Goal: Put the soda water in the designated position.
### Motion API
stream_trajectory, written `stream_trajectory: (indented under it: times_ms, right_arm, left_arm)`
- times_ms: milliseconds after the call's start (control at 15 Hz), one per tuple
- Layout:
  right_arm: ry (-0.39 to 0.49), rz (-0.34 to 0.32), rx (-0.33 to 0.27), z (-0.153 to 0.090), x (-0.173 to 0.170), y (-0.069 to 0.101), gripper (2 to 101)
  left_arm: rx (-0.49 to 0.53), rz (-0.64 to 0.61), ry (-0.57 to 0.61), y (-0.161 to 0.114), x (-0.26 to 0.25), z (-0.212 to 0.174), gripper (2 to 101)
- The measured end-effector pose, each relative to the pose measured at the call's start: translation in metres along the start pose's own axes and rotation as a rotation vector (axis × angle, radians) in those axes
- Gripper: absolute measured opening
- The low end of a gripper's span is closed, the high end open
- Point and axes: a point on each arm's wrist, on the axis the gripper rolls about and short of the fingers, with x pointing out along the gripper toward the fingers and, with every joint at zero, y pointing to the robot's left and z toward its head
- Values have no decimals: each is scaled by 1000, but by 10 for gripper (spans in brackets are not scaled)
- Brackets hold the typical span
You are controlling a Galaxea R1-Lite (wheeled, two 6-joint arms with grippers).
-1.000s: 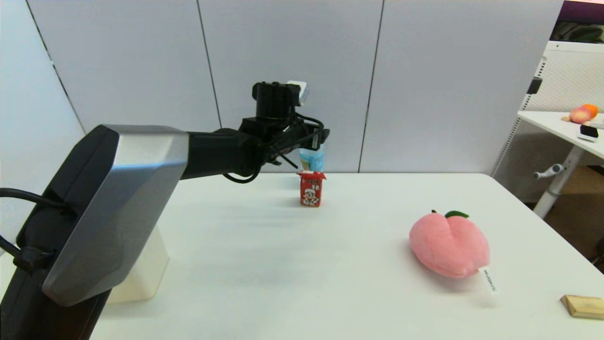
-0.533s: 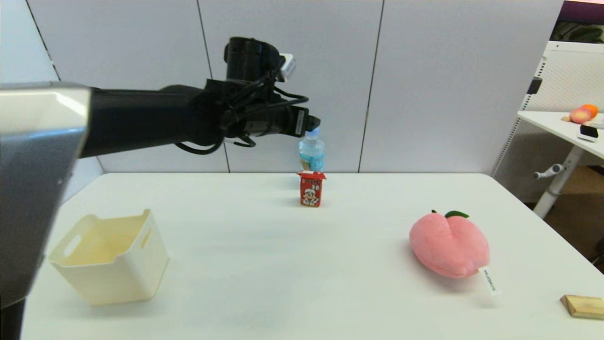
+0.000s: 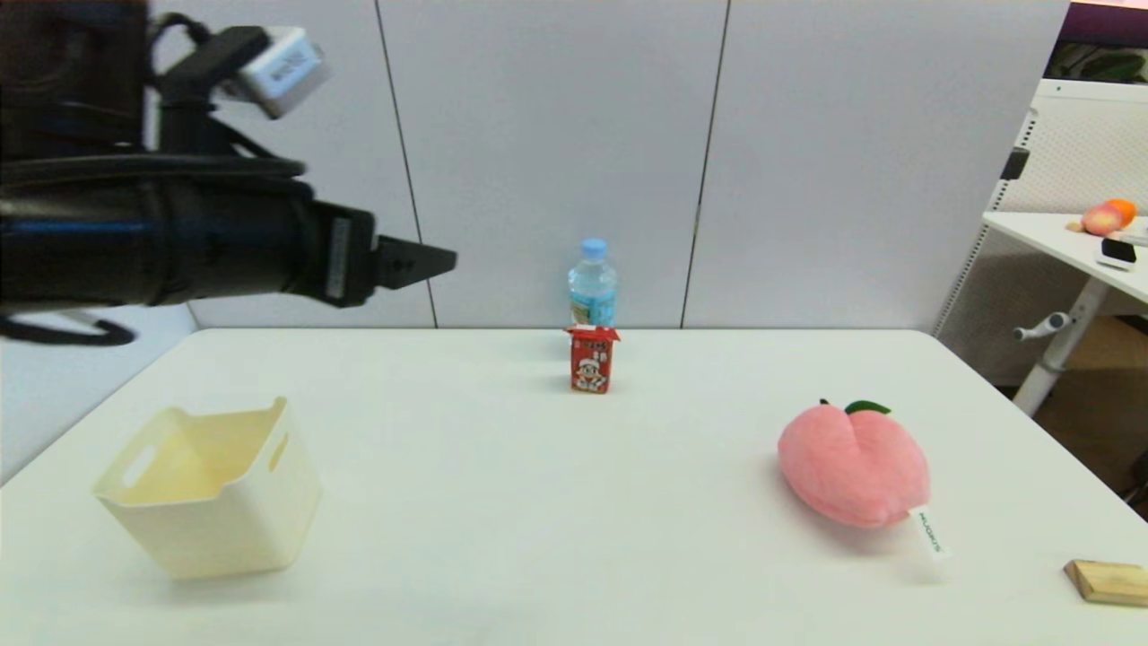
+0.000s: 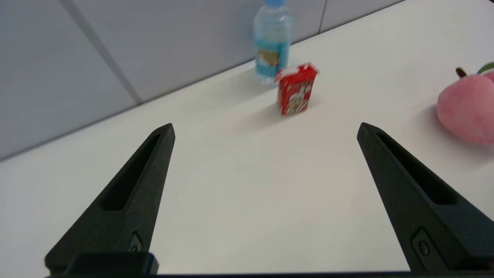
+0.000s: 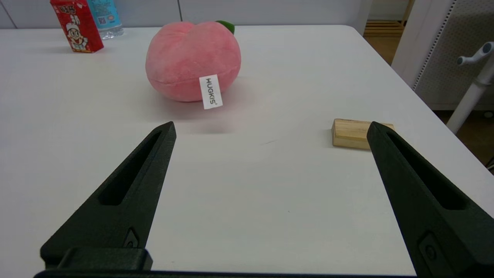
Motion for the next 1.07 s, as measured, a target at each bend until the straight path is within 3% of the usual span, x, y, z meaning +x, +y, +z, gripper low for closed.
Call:
stream_trajectory:
  times_ms: [467,800,1067]
  right_arm:
    - [0,0,0,0,0,0,980]
    - [0,0,0,0,0,0,980]
    - [0,0,0,0,0,0,980]
  left_arm:
    - [-58,164,-160,18,-158,-119,968]
    - [-41,209,-309,1,-191,-196,971]
    - [-35,271,-349,-5,-197,-210,974]
